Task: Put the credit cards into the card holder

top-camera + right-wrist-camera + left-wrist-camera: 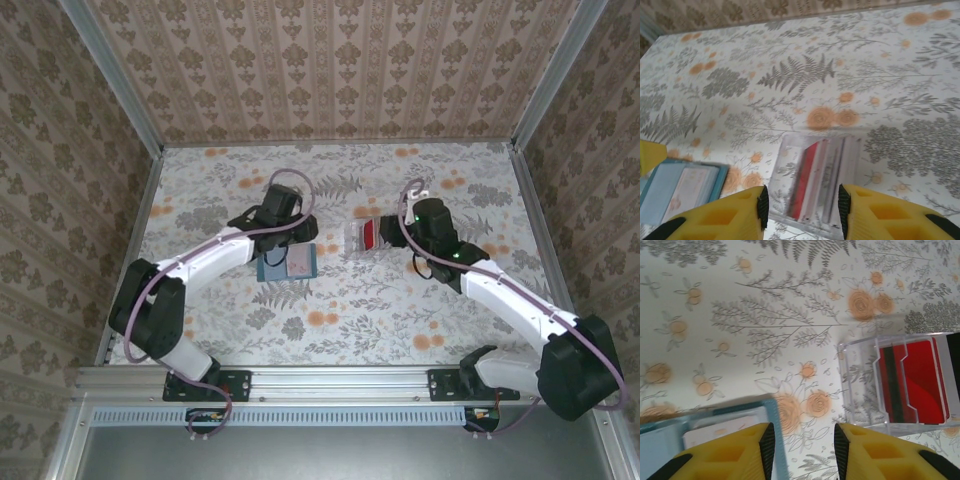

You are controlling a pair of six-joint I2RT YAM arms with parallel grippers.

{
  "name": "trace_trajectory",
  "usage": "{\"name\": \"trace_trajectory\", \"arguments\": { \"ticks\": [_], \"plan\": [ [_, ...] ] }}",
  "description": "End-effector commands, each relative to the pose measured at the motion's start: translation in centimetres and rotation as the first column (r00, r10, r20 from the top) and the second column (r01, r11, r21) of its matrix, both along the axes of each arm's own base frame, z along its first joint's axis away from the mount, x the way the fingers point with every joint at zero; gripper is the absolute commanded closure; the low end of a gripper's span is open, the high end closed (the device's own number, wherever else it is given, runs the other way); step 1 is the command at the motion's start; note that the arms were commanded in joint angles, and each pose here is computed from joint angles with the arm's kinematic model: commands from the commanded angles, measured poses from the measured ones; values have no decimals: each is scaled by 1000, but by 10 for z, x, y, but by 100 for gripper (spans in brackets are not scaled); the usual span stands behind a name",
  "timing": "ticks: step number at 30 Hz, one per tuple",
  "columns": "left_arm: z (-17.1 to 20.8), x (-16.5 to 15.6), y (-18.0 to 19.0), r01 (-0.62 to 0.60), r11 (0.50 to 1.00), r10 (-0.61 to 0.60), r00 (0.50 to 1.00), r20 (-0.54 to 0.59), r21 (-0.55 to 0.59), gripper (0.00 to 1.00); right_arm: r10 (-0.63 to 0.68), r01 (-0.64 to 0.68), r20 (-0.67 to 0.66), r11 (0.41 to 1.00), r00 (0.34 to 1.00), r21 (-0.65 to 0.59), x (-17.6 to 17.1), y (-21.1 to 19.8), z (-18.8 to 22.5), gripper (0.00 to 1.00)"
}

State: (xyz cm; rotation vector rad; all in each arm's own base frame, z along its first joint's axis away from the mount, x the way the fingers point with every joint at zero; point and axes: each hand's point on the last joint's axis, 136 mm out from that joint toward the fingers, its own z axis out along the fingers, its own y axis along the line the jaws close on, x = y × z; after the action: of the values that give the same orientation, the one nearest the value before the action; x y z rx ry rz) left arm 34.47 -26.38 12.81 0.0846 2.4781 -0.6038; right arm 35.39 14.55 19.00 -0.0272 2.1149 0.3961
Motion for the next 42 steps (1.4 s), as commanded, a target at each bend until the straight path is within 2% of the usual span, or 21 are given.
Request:
{"name": "trace_trajectory", "arguments": {
  "ticks": [1,9,18,29,37,42],
  "plan": [
    [7,12,-19,17,1000,-17,1000,19,2,51,-54,51,31,996,998,75,5,-8,13,54],
    [15,24,-54,70,997,-70,997,38,-13,50,-48,54,-65,994,997,90,6,-17,-9,52],
    [-2,24,-89,134,991,-134,991,-13,-24,50,-50,81,-207,986,977,144,13,-23,-50,51],
    [-35,17,-104,151,988,-153,985,-85,-34,50,-65,116,-329,983,942,140,16,-27,-80,49],
    [-45,18,-115,167,985,-171,980,-106,-40,49,-114,153,-338,984,934,91,14,-38,-81,44],
    [-47,19,-119,174,984,-178,978,-113,-43,49,-93,140,-361,985,928,105,15,-33,-86,43]
  ]
}}
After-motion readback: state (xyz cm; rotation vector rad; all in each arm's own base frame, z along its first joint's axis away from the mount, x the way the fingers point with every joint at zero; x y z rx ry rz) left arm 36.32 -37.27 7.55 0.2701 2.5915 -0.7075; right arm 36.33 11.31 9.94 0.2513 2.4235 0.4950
